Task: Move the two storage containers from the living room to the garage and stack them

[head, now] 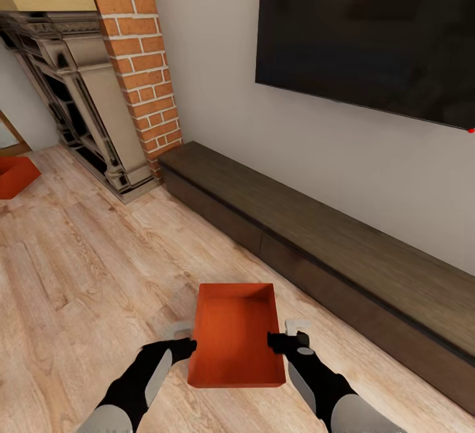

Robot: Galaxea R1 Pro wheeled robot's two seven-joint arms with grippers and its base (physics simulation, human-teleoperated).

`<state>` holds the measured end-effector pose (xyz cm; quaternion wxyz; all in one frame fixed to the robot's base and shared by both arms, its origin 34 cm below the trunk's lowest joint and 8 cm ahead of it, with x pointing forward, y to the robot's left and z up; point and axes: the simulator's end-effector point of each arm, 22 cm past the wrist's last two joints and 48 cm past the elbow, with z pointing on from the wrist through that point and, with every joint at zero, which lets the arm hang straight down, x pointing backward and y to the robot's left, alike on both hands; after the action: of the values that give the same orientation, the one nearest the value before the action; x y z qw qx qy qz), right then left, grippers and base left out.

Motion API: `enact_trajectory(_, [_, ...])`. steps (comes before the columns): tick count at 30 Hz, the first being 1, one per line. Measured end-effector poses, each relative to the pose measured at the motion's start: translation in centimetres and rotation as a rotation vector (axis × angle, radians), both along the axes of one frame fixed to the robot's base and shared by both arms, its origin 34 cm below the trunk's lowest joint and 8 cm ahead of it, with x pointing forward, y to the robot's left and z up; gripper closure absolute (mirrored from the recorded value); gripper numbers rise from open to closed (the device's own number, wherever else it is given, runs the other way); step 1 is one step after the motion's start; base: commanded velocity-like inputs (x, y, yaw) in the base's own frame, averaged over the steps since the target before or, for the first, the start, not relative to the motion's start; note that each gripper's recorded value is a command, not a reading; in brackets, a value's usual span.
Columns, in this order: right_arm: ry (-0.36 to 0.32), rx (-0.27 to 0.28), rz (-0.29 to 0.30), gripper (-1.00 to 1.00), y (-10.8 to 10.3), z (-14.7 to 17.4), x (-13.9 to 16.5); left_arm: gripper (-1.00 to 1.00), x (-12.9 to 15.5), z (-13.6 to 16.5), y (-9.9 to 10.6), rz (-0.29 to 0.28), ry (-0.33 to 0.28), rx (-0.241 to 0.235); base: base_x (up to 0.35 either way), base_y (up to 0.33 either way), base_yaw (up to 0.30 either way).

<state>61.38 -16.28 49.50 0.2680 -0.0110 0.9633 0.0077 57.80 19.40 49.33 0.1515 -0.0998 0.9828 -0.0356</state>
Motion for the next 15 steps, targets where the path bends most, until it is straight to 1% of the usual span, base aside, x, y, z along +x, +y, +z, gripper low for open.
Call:
enact_trajectory(3, [-0.029,0.003,-0.002,-1.00,0.1,0.4,0.6,-1.00,-0.3,-0.2,0.0,-0.035,0.006,0.027,0.000,0.000,0.000])
enact_trajectory(6, [-0.043,0.003,0.002,-1.00,0.2,0.6,0.9,-1.00,-0.4,-0.5,0.2,-0.046,-0.003,0.043,0.000,0.000,0.000])
enact_trajectory(7, [-0.046,0.003,0.003,-1.00,0.2,0.6,0.9,-1.00,-0.3,-0.5,0.2,-0.047,-0.011,0.046,0.000,0.000,0.000])
enact_trajectory(10, [-0.052,0.003,0.007,-1.00,0.3,0.7,1.1,-1.00,0.6,-0.3,-0.1,-0.055,-0.067,0.057,0.000,0.000,0.000])
enact_trajectory(12, [-0.052,0.002,0.009,-1.00,0.4,0.7,1.1,-1.00,0.8,-0.2,-0.5,-0.072,-0.079,0.059,0.000,0.000,0.000])
enact_trajectory(15, [-0.049,0.002,0.010,-1.00,0.4,0.6,1.0,-1.00,1.1,0.1,-1.7,-0.126,-0.099,0.063,0.000,0.000,0.000])
